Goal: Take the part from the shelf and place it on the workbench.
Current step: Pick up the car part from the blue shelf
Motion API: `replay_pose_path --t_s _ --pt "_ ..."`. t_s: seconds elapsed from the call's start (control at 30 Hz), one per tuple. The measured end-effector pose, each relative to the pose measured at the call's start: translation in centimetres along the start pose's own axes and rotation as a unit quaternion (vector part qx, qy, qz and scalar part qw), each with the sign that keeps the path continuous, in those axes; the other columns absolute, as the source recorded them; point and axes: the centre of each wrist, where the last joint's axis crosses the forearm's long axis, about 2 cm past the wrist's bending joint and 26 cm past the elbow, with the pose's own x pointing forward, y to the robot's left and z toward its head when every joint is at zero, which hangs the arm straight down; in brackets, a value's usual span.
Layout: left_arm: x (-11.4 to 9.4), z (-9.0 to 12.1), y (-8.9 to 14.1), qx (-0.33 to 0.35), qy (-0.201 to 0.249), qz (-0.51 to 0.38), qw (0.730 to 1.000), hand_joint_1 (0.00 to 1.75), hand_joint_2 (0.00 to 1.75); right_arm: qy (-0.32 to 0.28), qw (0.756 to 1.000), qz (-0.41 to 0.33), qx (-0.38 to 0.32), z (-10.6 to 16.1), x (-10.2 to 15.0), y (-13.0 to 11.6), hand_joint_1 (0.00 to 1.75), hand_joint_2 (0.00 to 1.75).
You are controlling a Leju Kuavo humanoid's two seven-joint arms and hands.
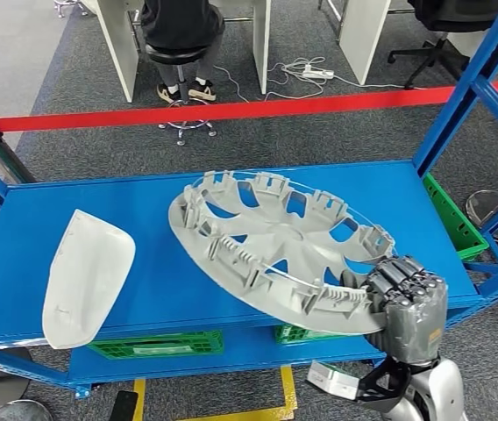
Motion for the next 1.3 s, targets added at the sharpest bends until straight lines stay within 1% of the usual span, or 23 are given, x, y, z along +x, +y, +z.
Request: replay_pose_path --t_s 0.1,0.17,0.3,0.43,0.6,0.77,0.97,1.3 --pt "0.0 0.0 0.0 -0.002 -0.002 0.001 1.000 0.00 0.00 0.011 0.999 -0.034 -0.009 -0.2 0.2 0.4 1.75 1.75" --pt "0.0 0.0 0.0 -0.010 -0.010 0.001 1.000 0.00 0.00 -0.003 0.999 -0.049 -0.010 -0.6 0.7 1.0 1.75 1.75" --pt "0.2 -0.1 -0.1 -0.029 -0.031 0.005 0.999 0.00 1.75 -0.047 0.997 -0.064 -0.017 -1.3 2.2 2.0 1.75 1.75" --pt "0.2 -0.1 -0.1 -0.042 -0.046 0.008 0.998 0.00 1.75 -0.077 0.993 -0.080 -0.038 -2.0 3.5 2.5 1.75 1.75" --pt "0.2 -0.2 0.0 -0.052 -0.050 0.011 0.997 0.00 1.75 -0.073 0.992 -0.090 -0.055 -2.6 4.5 2.8 1.75 1.75" --pt "0.2 -0.2 0.2 -0.046 -0.047 0.009 0.998 0.00 1.75 -0.067 0.992 -0.094 -0.060 -2.7 4.7 2.8 1.75 1.75" --pt "0.2 -0.2 0.2 -0.011 -0.021 -0.003 1.000 0.00 1.75 -0.064 0.991 -0.096 -0.062 -2.7 4.9 2.9 1.75 1.75" --pt "0.2 -0.1 0.1 0.001 -0.012 -0.007 1.000 0.00 1.75 -0.057 0.992 -0.096 -0.064 -2.6 4.7 2.8 1.75 1.75"
